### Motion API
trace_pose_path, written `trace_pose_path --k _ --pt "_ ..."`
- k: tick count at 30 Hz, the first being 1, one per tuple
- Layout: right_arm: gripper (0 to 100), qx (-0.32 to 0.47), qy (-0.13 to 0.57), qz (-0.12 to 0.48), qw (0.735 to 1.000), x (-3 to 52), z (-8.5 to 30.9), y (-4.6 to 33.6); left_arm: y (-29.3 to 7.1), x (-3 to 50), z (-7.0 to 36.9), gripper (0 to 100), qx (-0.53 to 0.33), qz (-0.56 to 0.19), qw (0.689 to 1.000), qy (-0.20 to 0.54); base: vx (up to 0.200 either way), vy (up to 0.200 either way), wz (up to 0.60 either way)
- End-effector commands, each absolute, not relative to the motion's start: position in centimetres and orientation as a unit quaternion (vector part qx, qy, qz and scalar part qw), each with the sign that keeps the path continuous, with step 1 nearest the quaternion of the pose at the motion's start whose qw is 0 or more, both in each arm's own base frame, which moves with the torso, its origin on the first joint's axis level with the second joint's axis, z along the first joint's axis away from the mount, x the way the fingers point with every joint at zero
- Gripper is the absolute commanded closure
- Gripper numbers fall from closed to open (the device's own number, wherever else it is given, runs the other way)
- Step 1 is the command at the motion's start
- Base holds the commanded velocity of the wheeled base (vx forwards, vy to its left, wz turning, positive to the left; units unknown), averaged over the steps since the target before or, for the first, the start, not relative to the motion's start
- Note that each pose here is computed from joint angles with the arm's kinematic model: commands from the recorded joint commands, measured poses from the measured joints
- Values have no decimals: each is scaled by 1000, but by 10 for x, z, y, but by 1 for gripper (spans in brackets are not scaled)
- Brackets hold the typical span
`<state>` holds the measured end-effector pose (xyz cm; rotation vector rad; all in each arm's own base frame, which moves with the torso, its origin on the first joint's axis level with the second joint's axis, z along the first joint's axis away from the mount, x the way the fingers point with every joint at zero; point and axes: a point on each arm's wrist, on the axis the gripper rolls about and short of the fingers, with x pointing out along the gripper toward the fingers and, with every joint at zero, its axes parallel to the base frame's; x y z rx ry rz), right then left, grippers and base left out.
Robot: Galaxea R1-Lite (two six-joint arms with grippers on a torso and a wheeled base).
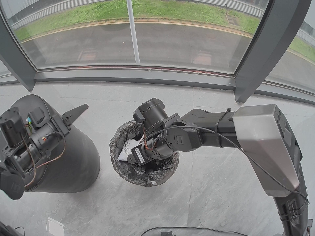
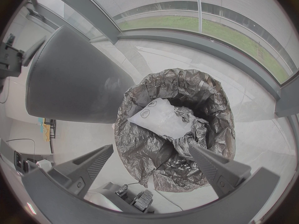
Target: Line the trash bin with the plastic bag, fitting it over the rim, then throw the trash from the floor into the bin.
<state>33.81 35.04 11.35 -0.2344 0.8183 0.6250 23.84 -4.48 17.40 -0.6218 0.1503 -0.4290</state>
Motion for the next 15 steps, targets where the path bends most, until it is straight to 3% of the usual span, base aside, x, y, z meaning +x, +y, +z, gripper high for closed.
trace_pose_path --k 1,10,15 --pt "0 -128 361 312 869 344 109 354 -31 150 224 0 -291 -227 929 3 0 0 0" --pt "0 -135 348 302 877 349 95 361 -13 65 218 0 -201 -132 971 7 0 0 0" --pt "0 -140 339 307 878 348 98 362 -2 14 194 0 -130 -80 987 38 0 0 0"
